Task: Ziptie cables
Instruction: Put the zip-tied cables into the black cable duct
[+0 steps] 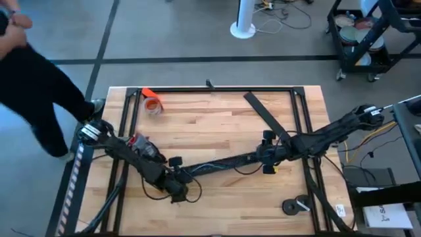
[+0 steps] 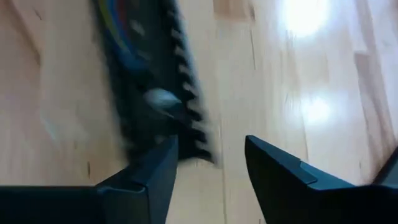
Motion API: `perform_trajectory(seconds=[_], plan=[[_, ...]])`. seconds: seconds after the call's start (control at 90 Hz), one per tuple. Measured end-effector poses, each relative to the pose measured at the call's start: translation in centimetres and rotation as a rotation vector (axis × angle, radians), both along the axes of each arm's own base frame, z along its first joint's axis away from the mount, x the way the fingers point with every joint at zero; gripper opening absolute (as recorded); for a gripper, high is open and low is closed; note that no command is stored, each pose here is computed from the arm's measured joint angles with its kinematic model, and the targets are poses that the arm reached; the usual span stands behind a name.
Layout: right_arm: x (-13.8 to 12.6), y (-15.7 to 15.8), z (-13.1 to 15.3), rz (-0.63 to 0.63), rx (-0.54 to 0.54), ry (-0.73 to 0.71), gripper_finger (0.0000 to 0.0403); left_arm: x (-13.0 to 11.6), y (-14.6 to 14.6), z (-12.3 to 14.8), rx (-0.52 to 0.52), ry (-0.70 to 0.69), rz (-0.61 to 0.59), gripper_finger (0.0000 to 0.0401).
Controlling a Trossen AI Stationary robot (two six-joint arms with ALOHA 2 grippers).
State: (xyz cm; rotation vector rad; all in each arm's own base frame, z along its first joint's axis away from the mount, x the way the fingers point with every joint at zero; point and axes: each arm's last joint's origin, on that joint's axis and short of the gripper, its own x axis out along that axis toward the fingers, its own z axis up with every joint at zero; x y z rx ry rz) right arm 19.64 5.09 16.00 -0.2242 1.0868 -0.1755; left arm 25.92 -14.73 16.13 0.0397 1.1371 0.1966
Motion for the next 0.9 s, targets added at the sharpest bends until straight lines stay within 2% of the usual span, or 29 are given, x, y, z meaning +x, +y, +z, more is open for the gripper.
perform_trajectory(seconds=[0.167, 0.333, 0.5, 0.611, 0.689, 0.9], plan=[[-0.2, 0.4, -0.3, -0.016, 0.054, -0.008, 0.0149, -0.2, 0.5, 0.6, 0.004, 0.001, 0.011, 0.0067], [-0.7, 1.7, 0.0, 0.058, 0.074, -0.021, 0.014, -0.1, 1.0, 1.2, -0.007, -0.017, 0.031, 0.0128], [-1.3, 3.2, 0.3, 0.146, 0.047, -0.042, 0.013, -0.4, 1.4, 3.6, -0.032, -0.114, 0.044, 0.0172], [-1.6, 4.1, 0.2, 0.177, -0.014, -0.063, 0.0119, -0.1, 1.5, 5.4, -0.027, -0.264, 0.064, 0.0181], [-1.6, 4.7, 0.1, 0.206, -0.034, -0.084, 0.0112, 0.8, 1.1, 6.0, -0.016, -0.374, 0.024, 0.018], [-0.9, 5.8, -1.6, 0.281, -0.078, -0.058, 0.0099, 4.8, 0.6, 5.0, 0.017, -0.58, -0.077, 0.0156]])
